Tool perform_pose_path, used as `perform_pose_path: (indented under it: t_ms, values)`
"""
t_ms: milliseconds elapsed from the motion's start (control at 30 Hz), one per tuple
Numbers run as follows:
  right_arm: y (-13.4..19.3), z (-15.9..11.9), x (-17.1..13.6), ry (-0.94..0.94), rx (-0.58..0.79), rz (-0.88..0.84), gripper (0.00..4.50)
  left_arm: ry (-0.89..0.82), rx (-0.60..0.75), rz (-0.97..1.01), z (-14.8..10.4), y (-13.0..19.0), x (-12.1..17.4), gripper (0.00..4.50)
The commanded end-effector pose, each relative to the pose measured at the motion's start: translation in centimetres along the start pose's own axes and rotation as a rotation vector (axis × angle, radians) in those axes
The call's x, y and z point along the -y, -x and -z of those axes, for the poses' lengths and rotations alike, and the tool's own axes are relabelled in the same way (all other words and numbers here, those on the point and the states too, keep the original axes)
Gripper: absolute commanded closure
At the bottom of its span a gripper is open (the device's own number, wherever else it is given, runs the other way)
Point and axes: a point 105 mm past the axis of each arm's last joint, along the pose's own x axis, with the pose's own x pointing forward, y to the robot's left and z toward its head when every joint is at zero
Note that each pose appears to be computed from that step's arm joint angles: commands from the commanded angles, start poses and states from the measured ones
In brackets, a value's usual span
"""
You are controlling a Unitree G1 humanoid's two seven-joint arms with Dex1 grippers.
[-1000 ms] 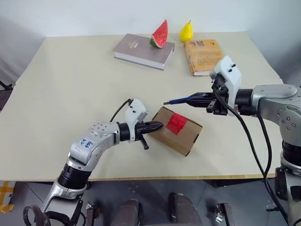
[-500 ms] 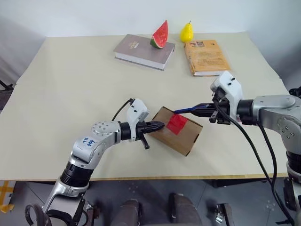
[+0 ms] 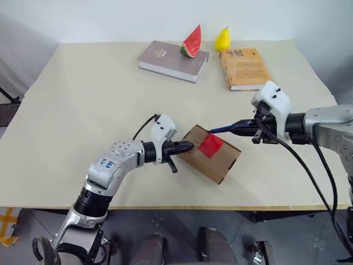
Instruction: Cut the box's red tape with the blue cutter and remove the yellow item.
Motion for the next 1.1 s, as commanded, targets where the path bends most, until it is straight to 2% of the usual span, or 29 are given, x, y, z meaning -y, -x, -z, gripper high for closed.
perform_pose_path:
  t_ms: [33, 500, 733, 1100]
  values:
    - [1.1, -0.9, -0.1, 0.044, -0.008, 0.013, 4.34, 0.018, -0.063, -0.050, 0.9, -0.4, -0.3, 4.50]
    - [2.4, -0.1, -0.6, 0.003, -0.101, 0.007, 4.34, 0.050, -0.166, -0.122, 2.1, -1.2, -0.6, 4.50]
    - [0.9, 0.2, -1.8, -0.071, -0.113, -0.019, 4.34, 0.059, -0.219, -0.155, 2.5, -2.1, -0.6, 4.50]
    - [3.8, 0.8, -1.8, -0.099, -0.212, 0.008, 4.34, 0.111, -0.392, -0.154, 4.1, -3.0, 0.4, 4.50]
